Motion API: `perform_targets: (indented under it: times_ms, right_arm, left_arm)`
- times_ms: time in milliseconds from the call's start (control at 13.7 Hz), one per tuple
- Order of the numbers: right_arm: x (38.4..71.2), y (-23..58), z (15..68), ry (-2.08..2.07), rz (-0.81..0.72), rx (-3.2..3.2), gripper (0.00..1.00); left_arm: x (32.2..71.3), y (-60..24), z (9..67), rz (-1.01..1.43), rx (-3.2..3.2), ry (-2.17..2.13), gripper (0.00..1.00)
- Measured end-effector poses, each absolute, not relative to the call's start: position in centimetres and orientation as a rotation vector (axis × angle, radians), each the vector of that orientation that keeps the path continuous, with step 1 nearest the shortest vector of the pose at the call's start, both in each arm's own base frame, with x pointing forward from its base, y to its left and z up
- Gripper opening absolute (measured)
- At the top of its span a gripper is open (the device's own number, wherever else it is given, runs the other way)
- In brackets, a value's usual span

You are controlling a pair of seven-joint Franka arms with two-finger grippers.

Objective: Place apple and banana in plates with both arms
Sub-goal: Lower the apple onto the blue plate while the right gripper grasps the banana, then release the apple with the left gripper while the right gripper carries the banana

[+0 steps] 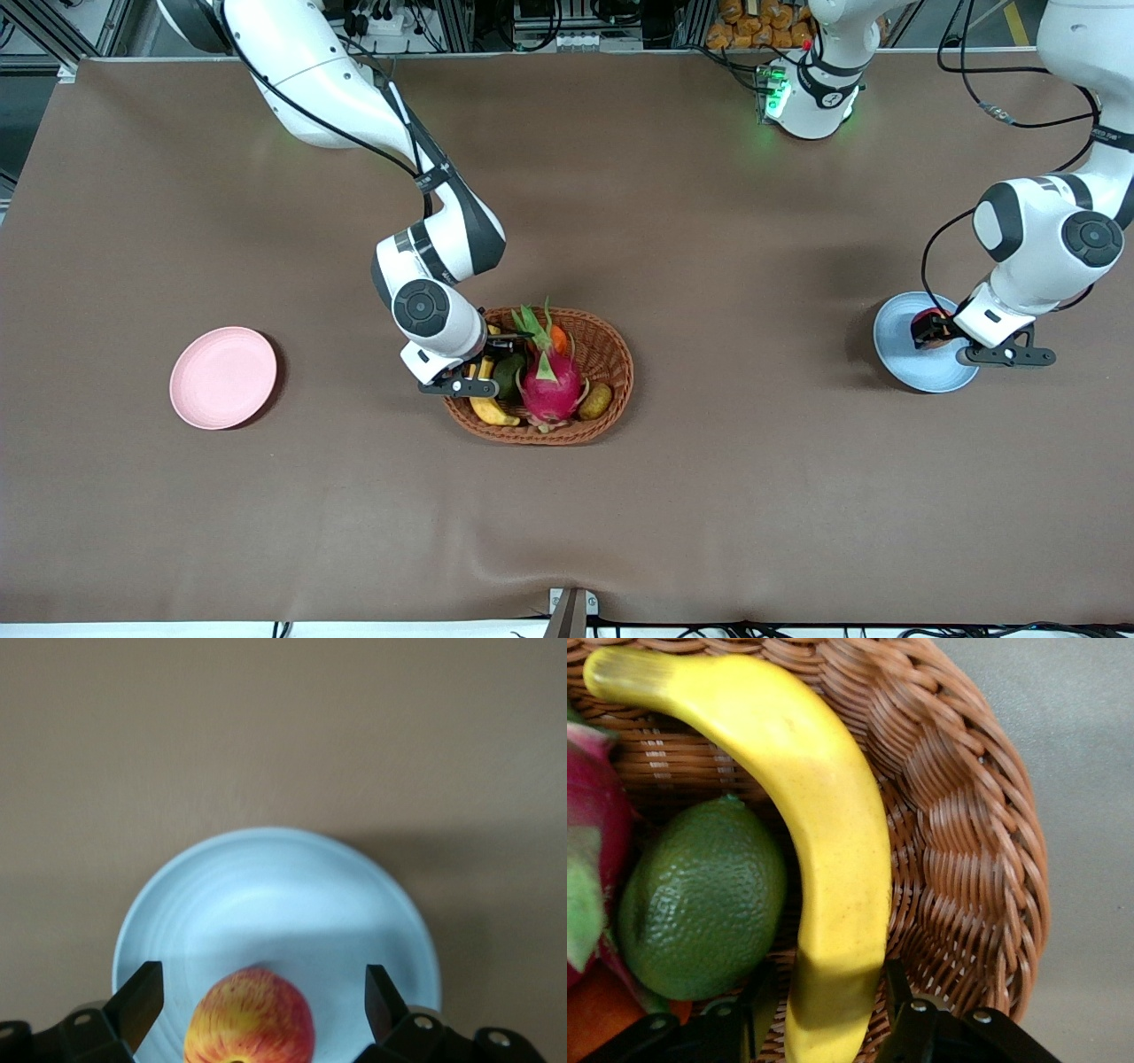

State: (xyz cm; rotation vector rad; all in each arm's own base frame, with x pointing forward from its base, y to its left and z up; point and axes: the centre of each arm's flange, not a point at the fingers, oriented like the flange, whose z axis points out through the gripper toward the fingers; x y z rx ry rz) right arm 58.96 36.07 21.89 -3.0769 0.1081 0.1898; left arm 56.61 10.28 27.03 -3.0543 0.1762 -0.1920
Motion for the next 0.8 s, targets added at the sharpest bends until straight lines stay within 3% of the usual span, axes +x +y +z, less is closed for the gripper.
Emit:
perform_targets:
  times_ms: [73, 219, 510, 802]
  right_arm:
    - [59.0, 36.1, 21.8, 0.109, 0.178, -3.074, 0.45]
    - [59.1, 36.2, 21.6, 0.110, 0.165, -3.072, 0.40]
    - [59.5, 35.7, 22.7, 0.121, 0.172, -3.077, 0.39]
    - [61.5, 33.0, 31.2, 0.174, 0.121, -3.047, 0.39]
  left_arm:
    - [57.4, 9.7, 28.9, -0.198, -3.047, 0.193, 1.00]
    - [58.8, 8.8, 32.7, -0.171, -3.035, 0.213, 1.00]
    - [61.3, 6.9, 40.0, -0.065, -3.059, 0.209, 1.00]
    - [62.3, 6.1, 45.4, -0.016, -3.083, 0.195, 1.00]
